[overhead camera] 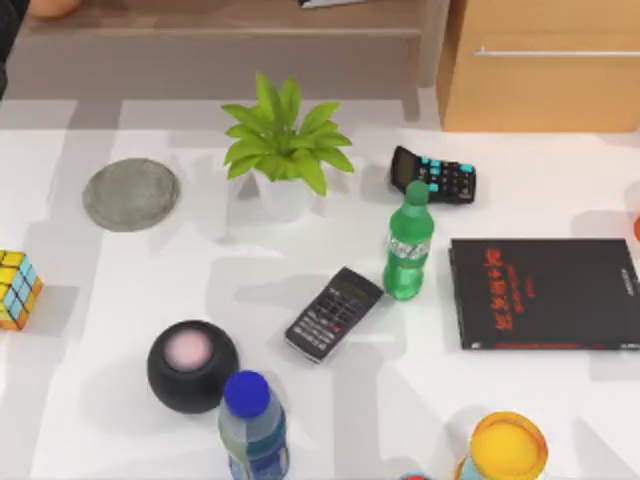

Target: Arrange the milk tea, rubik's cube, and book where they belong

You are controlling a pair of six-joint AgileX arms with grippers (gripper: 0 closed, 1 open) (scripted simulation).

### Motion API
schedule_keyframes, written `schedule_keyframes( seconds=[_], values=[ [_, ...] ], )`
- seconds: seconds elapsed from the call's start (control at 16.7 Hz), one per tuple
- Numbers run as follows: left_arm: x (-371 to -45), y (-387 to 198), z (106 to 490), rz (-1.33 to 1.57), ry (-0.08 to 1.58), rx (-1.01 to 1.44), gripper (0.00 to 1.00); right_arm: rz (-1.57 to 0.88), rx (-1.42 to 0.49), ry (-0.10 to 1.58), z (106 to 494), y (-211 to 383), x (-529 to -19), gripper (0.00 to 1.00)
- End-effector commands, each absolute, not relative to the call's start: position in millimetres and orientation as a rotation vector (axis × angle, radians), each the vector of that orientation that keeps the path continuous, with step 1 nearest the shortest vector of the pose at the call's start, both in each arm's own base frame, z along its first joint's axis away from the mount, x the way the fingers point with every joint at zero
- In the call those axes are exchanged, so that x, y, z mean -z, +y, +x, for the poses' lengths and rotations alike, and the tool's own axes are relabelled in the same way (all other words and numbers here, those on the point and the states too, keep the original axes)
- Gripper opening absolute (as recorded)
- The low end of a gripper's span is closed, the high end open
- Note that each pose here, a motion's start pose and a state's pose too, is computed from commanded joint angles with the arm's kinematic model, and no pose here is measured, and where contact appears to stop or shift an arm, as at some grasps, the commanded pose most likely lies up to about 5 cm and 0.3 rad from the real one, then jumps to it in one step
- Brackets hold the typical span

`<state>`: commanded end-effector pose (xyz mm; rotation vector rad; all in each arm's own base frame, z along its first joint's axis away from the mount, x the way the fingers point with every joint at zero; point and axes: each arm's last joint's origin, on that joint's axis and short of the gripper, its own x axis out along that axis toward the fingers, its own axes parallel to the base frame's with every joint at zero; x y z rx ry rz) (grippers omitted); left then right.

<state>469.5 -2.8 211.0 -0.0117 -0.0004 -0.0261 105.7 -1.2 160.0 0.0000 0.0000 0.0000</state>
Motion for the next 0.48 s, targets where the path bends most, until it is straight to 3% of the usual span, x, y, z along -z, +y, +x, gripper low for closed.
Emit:
schedule_keyframes(
  seconds=[0.12, 0.48],
  values=[
    [-211.0, -2.8, 469.5, -0.012, 0.0, 0.026, 0.0, 0.0, 0.0, 0.0, 105.7, -1.2, -160.0, 1.0],
    [-211.0, -2.8, 469.5, -0.012, 0.0, 0.026, 0.0, 0.0, 0.0, 0.0, 105.7, -1.2, -160.0, 1.0]
  ],
)
